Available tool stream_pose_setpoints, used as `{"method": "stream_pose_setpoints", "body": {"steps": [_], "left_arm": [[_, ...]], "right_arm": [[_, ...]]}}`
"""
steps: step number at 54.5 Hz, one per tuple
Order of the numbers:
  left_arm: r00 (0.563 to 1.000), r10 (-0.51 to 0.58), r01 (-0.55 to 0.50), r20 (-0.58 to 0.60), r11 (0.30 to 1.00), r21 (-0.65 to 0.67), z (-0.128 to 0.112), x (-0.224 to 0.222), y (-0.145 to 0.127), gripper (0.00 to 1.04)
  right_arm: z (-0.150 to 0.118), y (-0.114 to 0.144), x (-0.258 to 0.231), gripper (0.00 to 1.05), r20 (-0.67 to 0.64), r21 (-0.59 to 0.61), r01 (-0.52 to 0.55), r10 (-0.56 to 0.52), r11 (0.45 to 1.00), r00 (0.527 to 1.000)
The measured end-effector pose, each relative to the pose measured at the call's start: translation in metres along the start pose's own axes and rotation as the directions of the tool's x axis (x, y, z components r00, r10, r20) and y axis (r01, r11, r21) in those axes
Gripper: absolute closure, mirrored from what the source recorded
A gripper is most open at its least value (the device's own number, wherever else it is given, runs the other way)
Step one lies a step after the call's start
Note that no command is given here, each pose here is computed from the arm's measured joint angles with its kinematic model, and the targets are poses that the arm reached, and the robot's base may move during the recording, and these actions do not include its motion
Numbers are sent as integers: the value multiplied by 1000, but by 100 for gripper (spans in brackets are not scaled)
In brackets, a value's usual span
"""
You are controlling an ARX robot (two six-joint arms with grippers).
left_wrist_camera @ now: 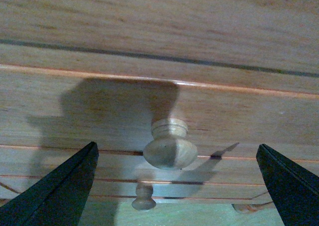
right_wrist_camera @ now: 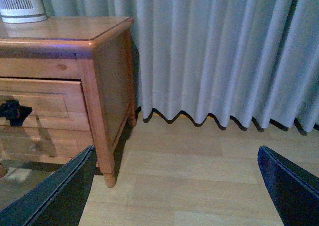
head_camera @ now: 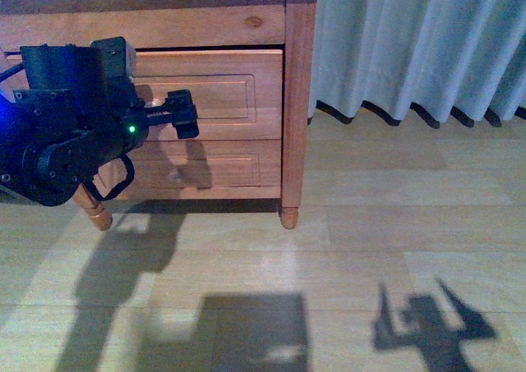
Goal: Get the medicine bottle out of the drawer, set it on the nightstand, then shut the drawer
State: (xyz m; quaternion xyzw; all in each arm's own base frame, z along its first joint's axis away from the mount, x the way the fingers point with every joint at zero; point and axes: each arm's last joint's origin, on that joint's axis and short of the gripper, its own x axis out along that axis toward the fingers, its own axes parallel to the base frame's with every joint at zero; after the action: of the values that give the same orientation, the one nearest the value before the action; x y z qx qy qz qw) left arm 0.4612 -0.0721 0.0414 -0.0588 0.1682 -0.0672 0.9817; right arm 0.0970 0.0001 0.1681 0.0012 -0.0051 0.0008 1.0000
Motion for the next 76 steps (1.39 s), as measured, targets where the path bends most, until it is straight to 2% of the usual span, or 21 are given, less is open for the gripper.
{"method": "stream_pose_setpoints", "body": {"steps": [18,36,40,44,55,62,76], "left_arm": [[1000,-1,1,16,1000,-8,4,2,-2,8],[1000,-4,4,19,1000,6,1,3,-6,57],[1000,5,-6,19,1000,5,1,4,-5,71],[1000,7,-7,20,1000,4,1,4,-4,77],[1000,10,-10,27,1000,4,0,3,-4,78],[999,6,-7,33,1000,5,-8,-6,-4,78],[1000,-19,19,15,1000,-10,-33,-60,-6,78]], "right_arm": [[0,0,0,7,0,0,0,0,1000,1000],[0,0,0,7,0,0,0,0,1000,1000],[0,0,0,7,0,0,0,0,1000,1000],[0,0,0,7,0,0,0,0,1000,1000],[0,0,0,7,0,0,0,0,1000,1000],[0,0,0,7,0,0,0,0,1000,1000],[0,0,0,7,0,0,0,0,1000,1000]]}}
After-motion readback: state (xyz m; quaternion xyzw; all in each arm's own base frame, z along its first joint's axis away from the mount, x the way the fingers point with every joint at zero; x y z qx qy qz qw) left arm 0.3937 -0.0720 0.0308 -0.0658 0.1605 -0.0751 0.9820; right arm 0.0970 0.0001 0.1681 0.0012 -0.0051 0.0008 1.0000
